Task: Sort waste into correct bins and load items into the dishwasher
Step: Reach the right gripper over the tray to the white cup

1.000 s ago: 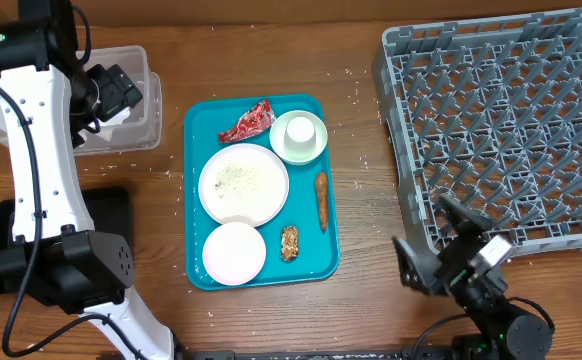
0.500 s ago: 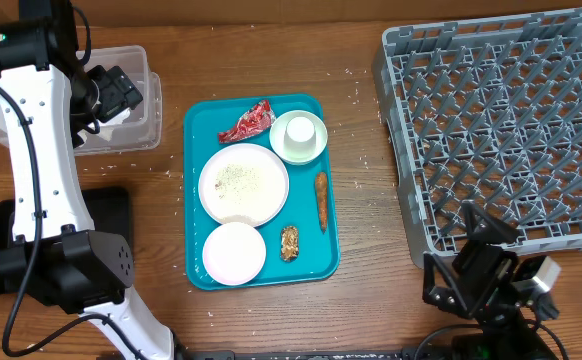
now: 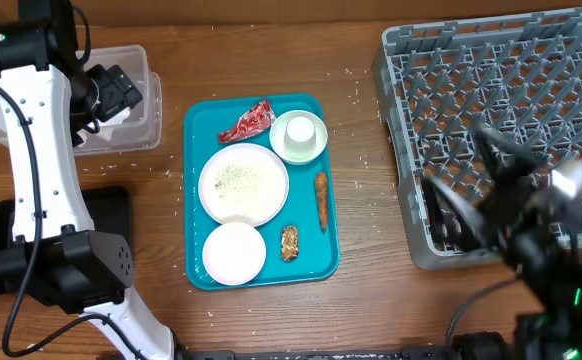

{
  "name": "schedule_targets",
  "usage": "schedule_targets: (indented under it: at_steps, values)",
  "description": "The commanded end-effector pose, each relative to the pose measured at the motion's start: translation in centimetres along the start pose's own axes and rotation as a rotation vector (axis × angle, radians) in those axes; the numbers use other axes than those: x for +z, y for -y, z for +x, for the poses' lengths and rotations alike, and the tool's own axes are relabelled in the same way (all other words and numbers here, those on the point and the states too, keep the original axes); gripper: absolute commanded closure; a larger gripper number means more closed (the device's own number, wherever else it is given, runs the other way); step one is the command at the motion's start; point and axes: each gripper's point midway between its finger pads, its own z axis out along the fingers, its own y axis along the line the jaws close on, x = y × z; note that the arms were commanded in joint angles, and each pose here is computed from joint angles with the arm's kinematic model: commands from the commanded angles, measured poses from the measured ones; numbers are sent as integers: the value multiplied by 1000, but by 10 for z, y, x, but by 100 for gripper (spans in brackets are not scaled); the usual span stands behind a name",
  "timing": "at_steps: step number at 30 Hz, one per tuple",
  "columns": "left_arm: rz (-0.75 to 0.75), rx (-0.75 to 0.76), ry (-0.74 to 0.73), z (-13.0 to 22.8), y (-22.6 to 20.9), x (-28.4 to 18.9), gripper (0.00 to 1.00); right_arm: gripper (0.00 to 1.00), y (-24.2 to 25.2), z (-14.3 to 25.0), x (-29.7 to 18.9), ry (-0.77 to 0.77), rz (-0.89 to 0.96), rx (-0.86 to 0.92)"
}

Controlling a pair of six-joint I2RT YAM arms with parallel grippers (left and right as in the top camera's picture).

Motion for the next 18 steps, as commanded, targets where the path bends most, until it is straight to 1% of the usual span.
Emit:
schedule_targets:
  at_steps: [1,5,8,11,14,17,18]
  values:
    - [-7,20,14,-2,-1,-3,0,0,4,-20,35,-120,-35,-78]
    - [-9,20,10,-1,-2,-3,0,0,25,-10,75,-338,-8,14]
    - [-10,20,7,0,-2,-3,0,0,40,12,106,-510,34,82]
    - [-10,20,7,0,-2,-3,0,0,49,46,133,-666,66,103]
    - [-12,20,3,1,-3,-3,0,0,52,97,158,-837,92,97]
    - [-16,21,-4,3,-4,-3,0,0,43,149,176,-960,40,124]
    - [-16,21,-4,3,-4,-3,0,0,41,160,178,-983,28,135]
